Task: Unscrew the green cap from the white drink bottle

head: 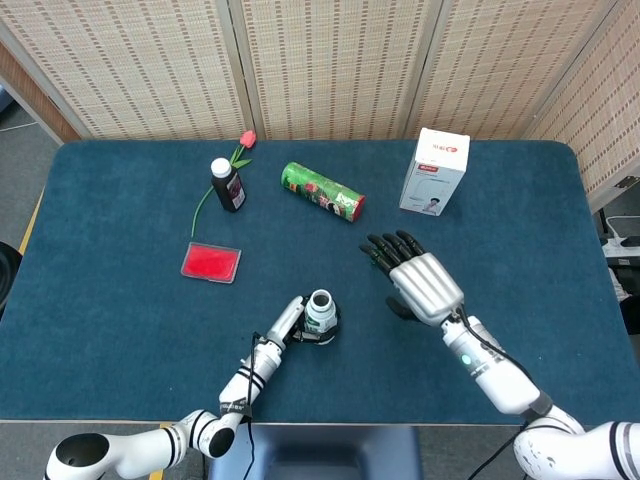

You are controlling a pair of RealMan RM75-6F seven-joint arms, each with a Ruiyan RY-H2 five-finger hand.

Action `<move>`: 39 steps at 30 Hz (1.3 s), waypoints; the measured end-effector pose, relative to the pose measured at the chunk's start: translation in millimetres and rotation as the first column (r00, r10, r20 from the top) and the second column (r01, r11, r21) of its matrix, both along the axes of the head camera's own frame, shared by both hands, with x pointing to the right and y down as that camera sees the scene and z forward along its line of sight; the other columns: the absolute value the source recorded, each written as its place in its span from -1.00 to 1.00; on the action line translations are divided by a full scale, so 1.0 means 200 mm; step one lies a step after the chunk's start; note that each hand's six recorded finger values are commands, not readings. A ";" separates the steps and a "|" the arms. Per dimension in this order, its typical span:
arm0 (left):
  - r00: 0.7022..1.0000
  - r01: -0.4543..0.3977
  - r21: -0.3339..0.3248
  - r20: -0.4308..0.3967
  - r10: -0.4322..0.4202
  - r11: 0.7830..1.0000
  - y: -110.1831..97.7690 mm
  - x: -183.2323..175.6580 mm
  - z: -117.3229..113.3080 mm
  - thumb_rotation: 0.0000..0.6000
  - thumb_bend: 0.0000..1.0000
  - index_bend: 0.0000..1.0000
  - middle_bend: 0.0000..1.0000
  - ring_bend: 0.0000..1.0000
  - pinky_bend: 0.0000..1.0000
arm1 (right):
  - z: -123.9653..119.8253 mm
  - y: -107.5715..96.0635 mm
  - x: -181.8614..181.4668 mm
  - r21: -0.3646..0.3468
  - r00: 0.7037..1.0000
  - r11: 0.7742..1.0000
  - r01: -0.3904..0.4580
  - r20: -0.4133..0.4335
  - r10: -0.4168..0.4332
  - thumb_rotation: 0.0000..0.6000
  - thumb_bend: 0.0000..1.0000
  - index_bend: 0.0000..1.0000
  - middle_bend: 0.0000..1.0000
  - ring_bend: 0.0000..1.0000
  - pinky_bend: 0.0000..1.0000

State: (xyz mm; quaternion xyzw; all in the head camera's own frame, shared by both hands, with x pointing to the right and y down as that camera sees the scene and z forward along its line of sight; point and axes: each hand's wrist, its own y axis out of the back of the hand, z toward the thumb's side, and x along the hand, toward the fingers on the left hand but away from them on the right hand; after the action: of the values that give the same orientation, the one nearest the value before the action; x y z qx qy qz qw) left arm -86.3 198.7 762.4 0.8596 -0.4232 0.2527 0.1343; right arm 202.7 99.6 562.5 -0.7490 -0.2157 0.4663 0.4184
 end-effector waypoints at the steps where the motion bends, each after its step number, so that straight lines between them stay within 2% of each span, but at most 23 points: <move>1: 1.000 0.002 0.002 -0.002 -0.002 1.000 0.00 0.00 0.00 1.00 0.66 0.48 0.71 -0.22 -0.76 | 0.00 0.01 0.02 0.002 1.000 1.000 -0.002 -0.005 0.002 1.00 -0.42 -1.00 -1.00 -1.00 -1.00; 4: 1.000 0.003 0.020 -0.009 -0.003 1.000 0.00 -0.01 -0.02 1.00 0.60 0.46 0.68 -0.24 -0.76 | -0.01 0.06 0.10 0.002 1.000 1.000 -0.008 -0.027 0.008 1.00 -0.42 -1.00 -1.00 -1.00 -1.00; 6: 1.000 -0.003 0.028 -0.015 0.004 1.000 0.01 0.00 -0.02 1.00 0.52 0.39 0.57 -0.32 -0.77 | -0.01 0.09 0.15 -0.002 0.999 1.000 -0.015 -0.034 0.015 1.00 -0.42 -1.00 -1.00 -1.00 -1.00; 8: 1.000 -0.025 0.034 -0.014 0.025 0.999 0.04 0.00 -0.02 1.00 0.38 0.19 0.34 -0.47 -0.80 | -0.02 0.10 0.17 -0.005 0.999 1.000 -0.021 -0.031 0.021 1.00 -0.42 -1.00 -1.00 -1.00 -1.00; 13: 0.997 -0.061 0.050 -0.033 0.063 0.997 0.07 0.03 -0.03 1.00 0.07 -0.55 -0.36 -0.93 -0.91 | -0.03 0.09 0.19 -0.008 0.999 1.000 -0.027 -0.026 0.027 1.00 -0.42 -1.00 -1.00 -1.00 -1.00; 15: 0.996 -0.072 0.058 -0.042 0.074 0.996 0.07 0.04 -0.03 1.00 -0.01 -0.80 -0.58 -1.00 -0.94 | -0.03 0.09 0.19 -0.007 0.999 1.000 -0.028 -0.026 0.028 1.00 -0.42 -1.00 -1.00 -1.00 -1.00; 18: 0.996 -0.075 0.051 -0.051 0.078 0.996 0.08 0.05 -0.03 1.00 -0.09 -0.99 -0.83 -1.00 -0.98 | -0.04 0.09 0.20 -0.010 0.999 0.999 -0.033 -0.025 0.033 1.00 -0.42 -1.00 -1.00 -1.00 -1.00; 22: 0.996 -0.074 0.039 -0.054 0.076 0.997 0.08 0.05 -0.02 1.00 -0.15 -1.00 -1.00 -1.00 -1.00 | -0.04 0.09 0.20 -0.011 0.999 0.999 -0.037 -0.024 0.037 1.00 -0.42 -1.00 -1.00 -1.00 -1.00; 31: 0.993 -0.067 0.039 -0.095 0.071 0.997 0.06 0.04 -0.05 1.00 -0.34 -1.00 -1.00 -1.00 -1.00 | -0.05 0.09 0.19 -0.014 0.999 0.999 -0.031 -0.026 0.030 1.00 -0.42 -1.00 -1.00 -1.00 -1.00; 39: 0.989 -0.094 0.061 -0.110 0.101 0.994 0.07 0.03 -0.07 1.00 -0.38 -1.00 -1.00 -1.00 -1.00 | -0.06 0.10 0.19 -0.021 0.999 0.999 -0.035 -0.027 0.035 1.00 -0.42 -1.00 -1.00 -1.00 -1.00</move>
State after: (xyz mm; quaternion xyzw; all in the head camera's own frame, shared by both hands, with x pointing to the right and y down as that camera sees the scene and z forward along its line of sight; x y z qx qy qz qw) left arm -81.0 212.6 748.2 0.8956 -0.3793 0.1982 0.1216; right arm 240.4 120.4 550.4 -0.7432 -0.2181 0.4859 0.4050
